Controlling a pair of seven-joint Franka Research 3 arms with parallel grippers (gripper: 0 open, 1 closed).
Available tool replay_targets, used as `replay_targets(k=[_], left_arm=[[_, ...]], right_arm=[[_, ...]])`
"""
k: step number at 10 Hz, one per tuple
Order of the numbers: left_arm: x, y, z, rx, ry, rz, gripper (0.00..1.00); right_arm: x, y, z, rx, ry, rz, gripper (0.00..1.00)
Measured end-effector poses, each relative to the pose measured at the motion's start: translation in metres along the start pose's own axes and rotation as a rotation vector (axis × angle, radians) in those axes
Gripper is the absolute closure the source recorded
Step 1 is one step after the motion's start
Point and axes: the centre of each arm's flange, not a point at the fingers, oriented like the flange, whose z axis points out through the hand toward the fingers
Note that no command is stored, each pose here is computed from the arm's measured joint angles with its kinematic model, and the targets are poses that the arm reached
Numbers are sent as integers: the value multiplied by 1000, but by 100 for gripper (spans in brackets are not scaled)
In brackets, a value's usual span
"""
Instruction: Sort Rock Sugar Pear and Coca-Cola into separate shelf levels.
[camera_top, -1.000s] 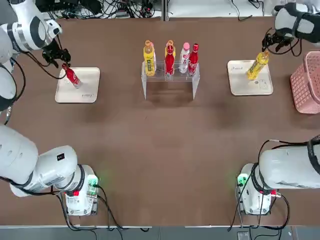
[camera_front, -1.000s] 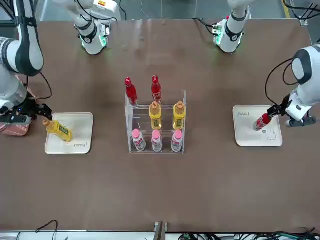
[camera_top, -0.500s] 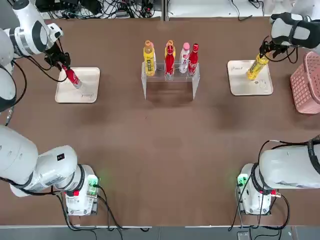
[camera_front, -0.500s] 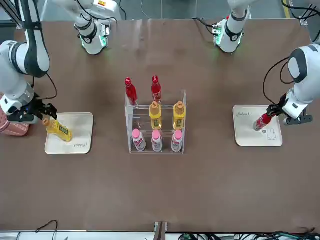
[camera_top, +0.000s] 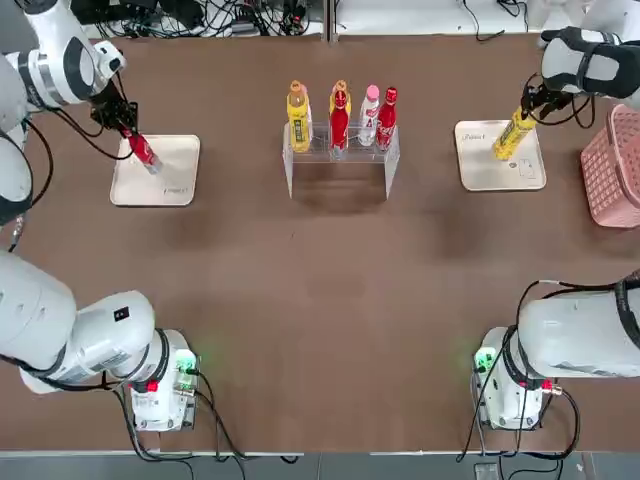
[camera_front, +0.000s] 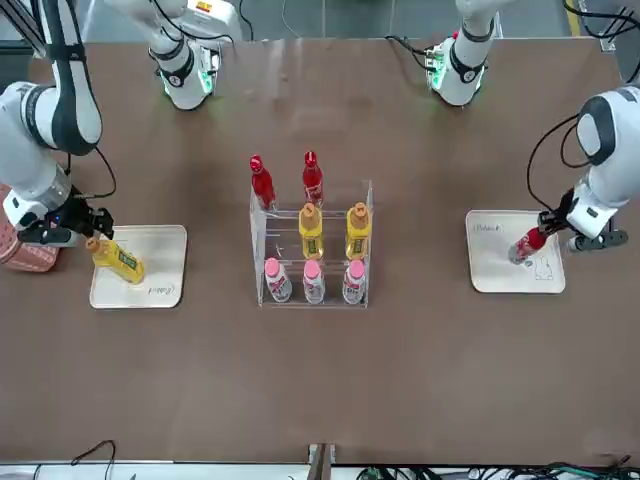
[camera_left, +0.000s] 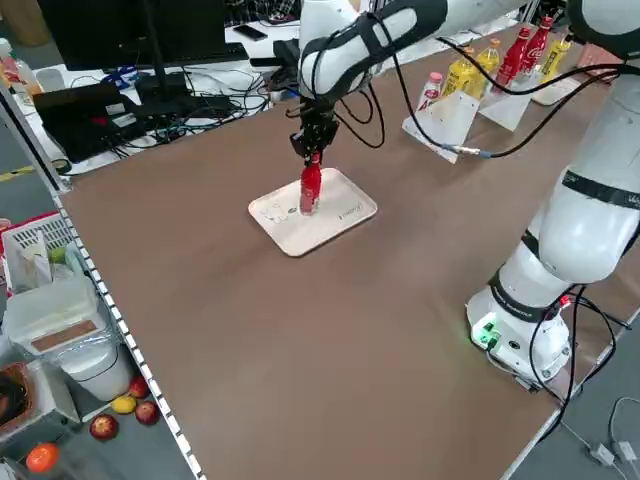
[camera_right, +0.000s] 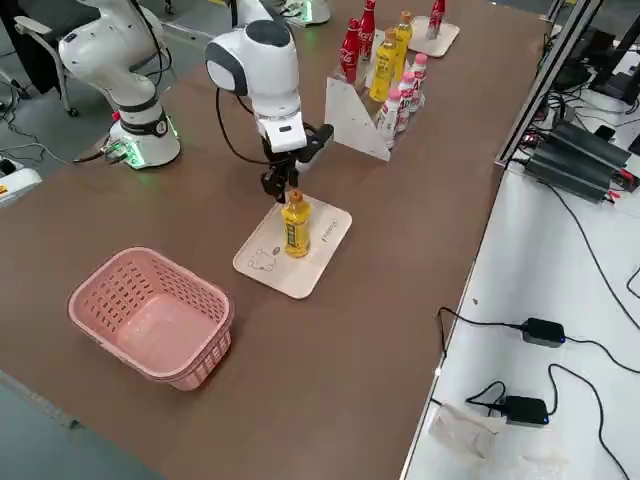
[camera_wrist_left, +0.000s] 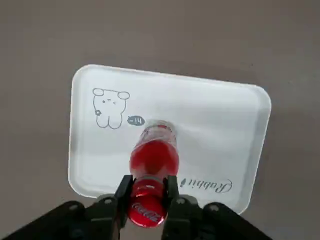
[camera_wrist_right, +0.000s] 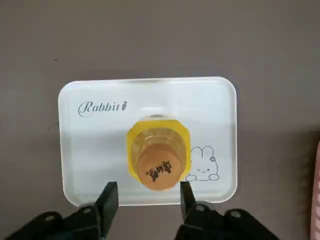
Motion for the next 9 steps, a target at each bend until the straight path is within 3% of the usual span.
replay_targets(k=[3,5,9], left_arm=[[7,98,-115,29,-77,-93,68],[-10,182,-192,50,-72,-164,68],[-49,314,-239,-7,-12,-361,68]], right_arm=[[0,0,-1,4,5,17,43],[2,1,-3,19,16,41,45],[3,3,-6,21,30,50,46]])
